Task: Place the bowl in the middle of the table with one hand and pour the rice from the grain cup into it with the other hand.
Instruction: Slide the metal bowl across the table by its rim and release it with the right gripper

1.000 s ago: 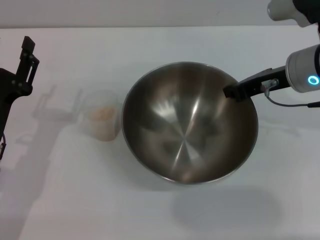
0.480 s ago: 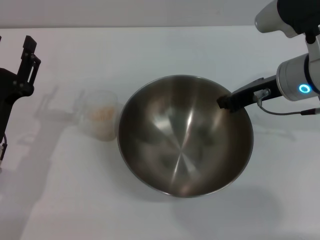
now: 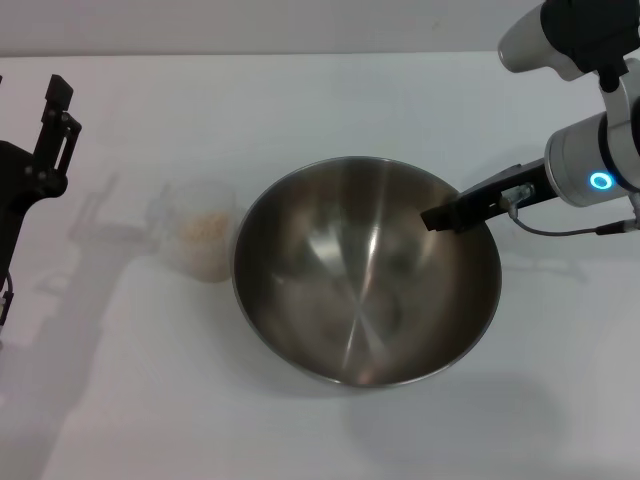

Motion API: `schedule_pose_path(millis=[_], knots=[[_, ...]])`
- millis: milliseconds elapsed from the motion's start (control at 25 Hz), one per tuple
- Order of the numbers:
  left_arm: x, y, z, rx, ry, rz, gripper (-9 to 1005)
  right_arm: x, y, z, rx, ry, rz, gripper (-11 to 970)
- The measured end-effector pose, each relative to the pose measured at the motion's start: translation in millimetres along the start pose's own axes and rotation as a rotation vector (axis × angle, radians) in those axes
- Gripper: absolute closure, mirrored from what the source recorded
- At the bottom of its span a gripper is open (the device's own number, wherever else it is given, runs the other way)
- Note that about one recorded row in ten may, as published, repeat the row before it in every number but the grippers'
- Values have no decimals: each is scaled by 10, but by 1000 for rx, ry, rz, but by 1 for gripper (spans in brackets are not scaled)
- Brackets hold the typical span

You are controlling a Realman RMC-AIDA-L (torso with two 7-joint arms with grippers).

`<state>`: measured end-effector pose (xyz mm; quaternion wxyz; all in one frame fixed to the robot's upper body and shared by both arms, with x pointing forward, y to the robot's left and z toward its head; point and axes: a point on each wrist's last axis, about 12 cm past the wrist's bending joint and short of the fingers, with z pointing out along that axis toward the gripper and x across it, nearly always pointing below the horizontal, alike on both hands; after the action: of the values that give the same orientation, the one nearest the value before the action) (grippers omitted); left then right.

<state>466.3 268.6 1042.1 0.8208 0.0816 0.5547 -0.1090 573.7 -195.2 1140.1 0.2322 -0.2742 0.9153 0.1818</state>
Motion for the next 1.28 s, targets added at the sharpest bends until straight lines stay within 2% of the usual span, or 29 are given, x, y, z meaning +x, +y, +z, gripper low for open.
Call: schedule_pose_path(millis=[400, 680, 840, 1000, 1160, 1280], knots=[[-18, 3, -47, -7, -11, 0, 350, -133, 68, -217, 49, -78, -72, 586], [-27, 21, -100, -15, -12, 5, 354, -324, 117, -412, 167, -169, -174, 453], [-24, 21, -111, -17, -9, 5, 357, -393, 160, -471, 275, -294, -264, 448], [-21, 20, -114, -18, -6, 5, 360, -410, 233, -426, 404, -436, -382, 442], [-16, 21, -120, -19, -1, 5, 362, -350, 320, -326, 506, -596, -490, 437], [-15, 22, -120, -19, 0, 5, 365, -269, 345, -287, 561, -774, -534, 433]])
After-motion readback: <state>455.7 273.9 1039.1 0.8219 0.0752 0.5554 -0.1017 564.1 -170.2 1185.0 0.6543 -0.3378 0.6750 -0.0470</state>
